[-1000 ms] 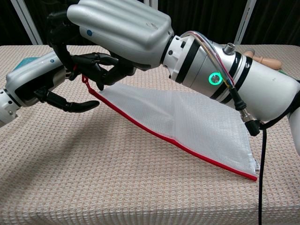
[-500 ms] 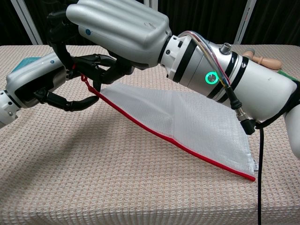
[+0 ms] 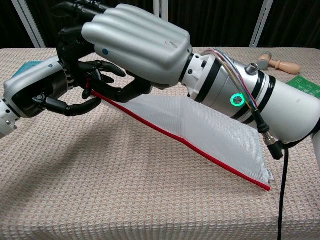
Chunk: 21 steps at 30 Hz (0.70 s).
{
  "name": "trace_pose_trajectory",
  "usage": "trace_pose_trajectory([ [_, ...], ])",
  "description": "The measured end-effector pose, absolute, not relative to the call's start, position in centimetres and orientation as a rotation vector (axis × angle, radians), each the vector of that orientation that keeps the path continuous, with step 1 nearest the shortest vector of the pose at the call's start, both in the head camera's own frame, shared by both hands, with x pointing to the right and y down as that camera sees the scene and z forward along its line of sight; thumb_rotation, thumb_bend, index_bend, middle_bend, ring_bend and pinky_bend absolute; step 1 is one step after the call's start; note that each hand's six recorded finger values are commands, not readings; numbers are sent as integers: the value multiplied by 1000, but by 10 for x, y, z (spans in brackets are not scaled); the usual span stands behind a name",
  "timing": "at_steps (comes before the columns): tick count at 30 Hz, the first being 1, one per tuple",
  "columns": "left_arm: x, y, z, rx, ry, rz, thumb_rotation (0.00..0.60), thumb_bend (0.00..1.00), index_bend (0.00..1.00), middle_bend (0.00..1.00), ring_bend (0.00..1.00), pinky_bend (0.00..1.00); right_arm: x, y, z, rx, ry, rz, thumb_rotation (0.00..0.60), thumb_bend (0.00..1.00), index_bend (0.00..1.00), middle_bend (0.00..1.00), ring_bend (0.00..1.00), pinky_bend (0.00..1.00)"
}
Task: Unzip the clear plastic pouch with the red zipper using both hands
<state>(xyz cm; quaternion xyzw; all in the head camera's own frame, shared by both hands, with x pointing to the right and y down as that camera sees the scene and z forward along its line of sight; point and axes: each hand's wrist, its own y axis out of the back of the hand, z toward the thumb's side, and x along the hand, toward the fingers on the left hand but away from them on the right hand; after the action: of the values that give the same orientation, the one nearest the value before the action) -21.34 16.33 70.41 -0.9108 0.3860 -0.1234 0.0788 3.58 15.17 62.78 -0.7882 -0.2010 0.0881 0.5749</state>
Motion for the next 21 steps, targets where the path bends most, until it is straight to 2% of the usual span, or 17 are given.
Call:
trace_pose_trajectory([
  [21,-225,165,706,-2881,1330,-283,600,451,674,238,111,162,57,155,637,-1793,-497,224,600,501,894,286,0,0],
])
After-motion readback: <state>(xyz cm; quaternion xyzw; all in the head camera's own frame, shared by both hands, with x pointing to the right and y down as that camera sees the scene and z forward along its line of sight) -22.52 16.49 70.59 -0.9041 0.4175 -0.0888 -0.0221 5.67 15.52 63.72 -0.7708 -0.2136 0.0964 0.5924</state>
